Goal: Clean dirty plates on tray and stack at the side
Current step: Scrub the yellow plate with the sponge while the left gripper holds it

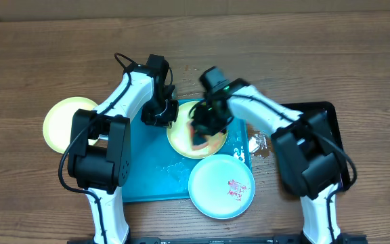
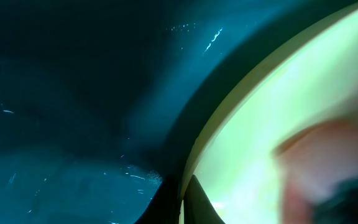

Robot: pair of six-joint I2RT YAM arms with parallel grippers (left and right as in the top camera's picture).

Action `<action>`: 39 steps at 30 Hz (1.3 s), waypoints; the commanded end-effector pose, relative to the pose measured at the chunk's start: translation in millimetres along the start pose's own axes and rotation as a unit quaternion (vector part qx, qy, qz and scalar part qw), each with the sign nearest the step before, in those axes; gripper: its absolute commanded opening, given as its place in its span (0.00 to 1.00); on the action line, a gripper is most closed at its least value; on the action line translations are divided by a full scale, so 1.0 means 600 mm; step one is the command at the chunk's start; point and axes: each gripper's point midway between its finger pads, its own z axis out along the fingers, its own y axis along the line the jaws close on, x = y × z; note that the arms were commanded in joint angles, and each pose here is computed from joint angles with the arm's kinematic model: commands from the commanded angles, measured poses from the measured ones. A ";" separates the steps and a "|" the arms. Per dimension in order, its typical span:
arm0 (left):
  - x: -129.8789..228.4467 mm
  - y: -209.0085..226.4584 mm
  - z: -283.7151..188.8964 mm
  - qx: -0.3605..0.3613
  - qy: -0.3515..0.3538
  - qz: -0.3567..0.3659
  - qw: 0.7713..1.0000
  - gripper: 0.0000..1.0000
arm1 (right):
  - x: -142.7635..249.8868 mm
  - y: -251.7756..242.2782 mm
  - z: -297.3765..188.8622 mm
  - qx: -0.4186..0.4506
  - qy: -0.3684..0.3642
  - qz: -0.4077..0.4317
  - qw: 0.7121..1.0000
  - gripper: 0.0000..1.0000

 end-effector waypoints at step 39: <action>0.011 0.031 0.032 -0.031 0.025 -0.015 0.999 0.04 | -0.021 -0.118 -0.026 0.032 0.044 -0.026 0.998 0.04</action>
